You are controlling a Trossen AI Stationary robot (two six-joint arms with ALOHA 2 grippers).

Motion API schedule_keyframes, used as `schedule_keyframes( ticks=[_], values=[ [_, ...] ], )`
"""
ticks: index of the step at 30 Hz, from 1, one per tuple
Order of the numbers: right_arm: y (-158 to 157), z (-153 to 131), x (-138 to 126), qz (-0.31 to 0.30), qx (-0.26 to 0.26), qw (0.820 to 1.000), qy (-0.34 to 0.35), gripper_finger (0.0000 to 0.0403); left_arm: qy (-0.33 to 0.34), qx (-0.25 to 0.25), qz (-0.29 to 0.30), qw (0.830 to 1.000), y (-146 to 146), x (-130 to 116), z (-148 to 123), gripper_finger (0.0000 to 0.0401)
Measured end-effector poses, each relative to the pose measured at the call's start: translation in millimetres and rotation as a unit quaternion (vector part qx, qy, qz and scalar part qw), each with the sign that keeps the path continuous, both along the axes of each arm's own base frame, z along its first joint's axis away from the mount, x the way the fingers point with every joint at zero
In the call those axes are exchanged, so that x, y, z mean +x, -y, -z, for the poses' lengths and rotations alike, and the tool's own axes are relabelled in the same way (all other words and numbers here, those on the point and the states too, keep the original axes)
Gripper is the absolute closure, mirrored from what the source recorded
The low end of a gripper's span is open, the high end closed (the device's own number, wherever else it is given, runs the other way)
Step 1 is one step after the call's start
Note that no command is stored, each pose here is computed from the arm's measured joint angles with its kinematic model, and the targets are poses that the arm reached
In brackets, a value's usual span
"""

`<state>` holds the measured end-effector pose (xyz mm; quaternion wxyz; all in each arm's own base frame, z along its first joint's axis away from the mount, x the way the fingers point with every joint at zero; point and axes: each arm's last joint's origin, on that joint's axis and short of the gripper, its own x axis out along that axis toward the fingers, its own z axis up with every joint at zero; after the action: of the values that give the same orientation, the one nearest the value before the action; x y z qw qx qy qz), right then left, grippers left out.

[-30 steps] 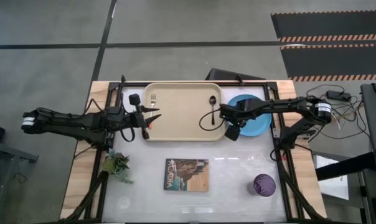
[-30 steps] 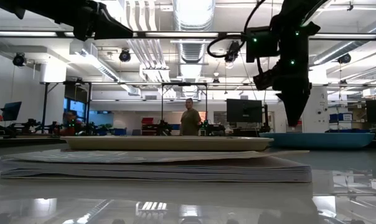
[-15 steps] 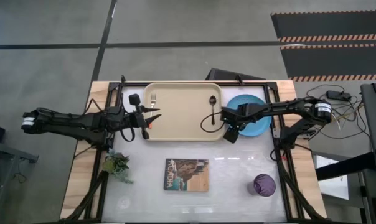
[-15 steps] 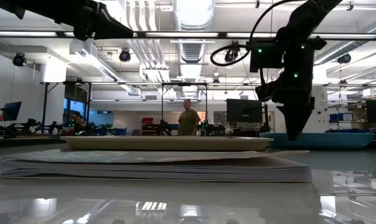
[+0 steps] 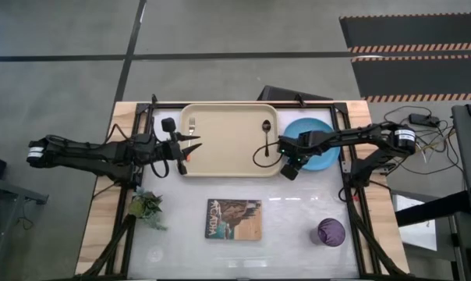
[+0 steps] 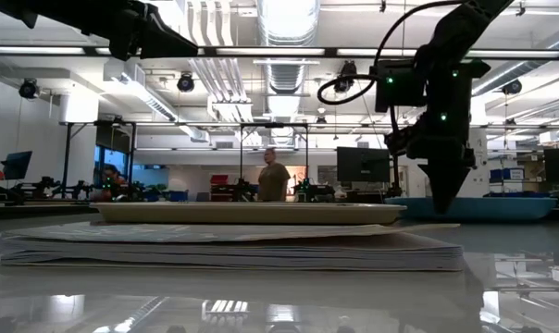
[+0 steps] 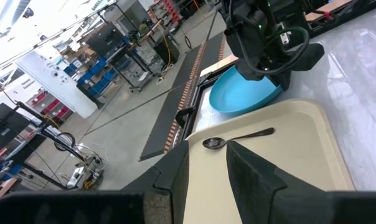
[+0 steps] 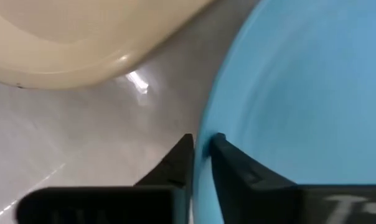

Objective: Pick and place plate/cup/fork/spoon on tray
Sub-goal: Put the blue plate on the light brown tray to the left of the black spoon

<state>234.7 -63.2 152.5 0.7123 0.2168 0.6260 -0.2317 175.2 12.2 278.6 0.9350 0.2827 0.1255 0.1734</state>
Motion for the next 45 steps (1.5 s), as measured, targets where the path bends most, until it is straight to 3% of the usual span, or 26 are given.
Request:
schedule_keyframes(
  ticks=[11,22,36,45],
  values=[
    [0,-6,-2,0.001,-0.004,1.0,0.001,0.0389,0.0,0.0,0.0,1.0,0,0,0,0.0311],
    [6,-55,10,-0.004,-0.056,0.998,0.01,0.0393,0.001,0.0,0.0,1.0,0,0,0,0.0311],
    [11,-117,34,-0.04,-0.123,0.988,0.083,0.0395,0.002,0.0,0.0,1.0,0,0,0,0.0311],
    [0,-144,56,-0.083,-0.166,0.966,0.181,0.0394,0.003,0.0,-0.001,1.0,0,0,-1,0.0311]
  ],
)
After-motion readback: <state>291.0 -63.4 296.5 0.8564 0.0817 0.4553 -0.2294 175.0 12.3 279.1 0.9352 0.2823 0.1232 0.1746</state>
